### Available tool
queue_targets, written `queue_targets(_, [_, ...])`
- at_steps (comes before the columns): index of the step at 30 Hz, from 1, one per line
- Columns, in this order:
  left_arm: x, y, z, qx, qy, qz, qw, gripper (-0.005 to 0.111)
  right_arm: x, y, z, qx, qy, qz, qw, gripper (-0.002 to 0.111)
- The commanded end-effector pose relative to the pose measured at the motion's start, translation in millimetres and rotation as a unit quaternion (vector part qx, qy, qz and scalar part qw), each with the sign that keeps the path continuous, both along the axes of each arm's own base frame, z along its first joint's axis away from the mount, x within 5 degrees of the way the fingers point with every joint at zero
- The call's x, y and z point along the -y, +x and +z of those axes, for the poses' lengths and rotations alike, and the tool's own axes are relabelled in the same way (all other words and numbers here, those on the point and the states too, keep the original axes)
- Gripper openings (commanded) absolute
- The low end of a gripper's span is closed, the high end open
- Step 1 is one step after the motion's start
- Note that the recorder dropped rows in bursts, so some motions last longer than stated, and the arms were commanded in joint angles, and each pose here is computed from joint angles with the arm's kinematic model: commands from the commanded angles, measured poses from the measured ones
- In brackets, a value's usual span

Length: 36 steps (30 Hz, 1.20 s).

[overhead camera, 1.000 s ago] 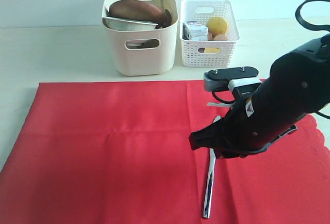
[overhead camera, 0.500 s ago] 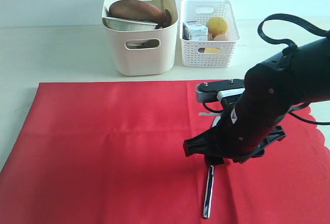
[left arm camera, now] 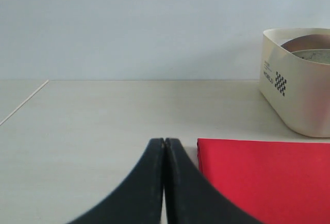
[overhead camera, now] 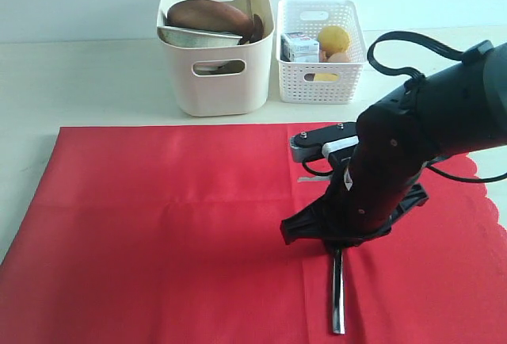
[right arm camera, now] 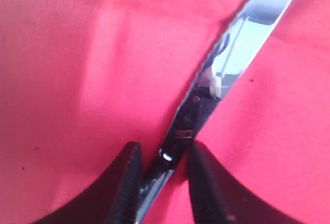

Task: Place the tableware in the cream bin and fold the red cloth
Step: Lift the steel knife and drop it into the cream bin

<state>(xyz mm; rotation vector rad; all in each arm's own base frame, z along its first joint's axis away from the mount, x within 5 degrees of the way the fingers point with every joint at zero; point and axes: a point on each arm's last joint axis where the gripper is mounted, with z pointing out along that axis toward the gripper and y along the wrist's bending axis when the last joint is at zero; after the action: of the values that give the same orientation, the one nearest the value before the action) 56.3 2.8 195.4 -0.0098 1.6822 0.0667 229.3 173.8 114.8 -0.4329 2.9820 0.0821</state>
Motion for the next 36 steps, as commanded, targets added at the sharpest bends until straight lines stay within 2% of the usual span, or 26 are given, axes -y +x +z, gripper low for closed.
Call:
queue_targets(1, [0.6, -0.4, 0.2, 0.003, -0.005, -0.004, 1.0, 0.003, 0.5, -0.3, -1.5, -0.002, -0.012, 0.013, 1.0, 0.017])
queue_targets(6, [0.6, -0.4, 0.2, 0.003, -0.005, -0.004, 1.0, 0.003, 1.8, -0.6, 7.0, 0.008, -0.012, 0.019, 1.0, 0.009])
queue_targets(25, [0.6, -0.4, 0.2, 0.003, -0.005, -0.004, 1.0, 0.003, 2.4, 1.2, 12.0, 0.026, -0.012, 0.03, 0.999, 0.009])
queue_targets(30, [0.6, -0.4, 0.2, 0.003, -0.005, -0.004, 1.0, 0.003, 4.4, -1.0, 12.8, 0.015, -0.02, 0.028, 0.999, 0.001])
queue_targets(36, [0.6, -0.4, 0.2, 0.003, -0.005, -0.004, 1.0, 0.003, 7.0, -3.9, 27.6, 0.023, -0.016, 0.027, 0.999, 0.0])
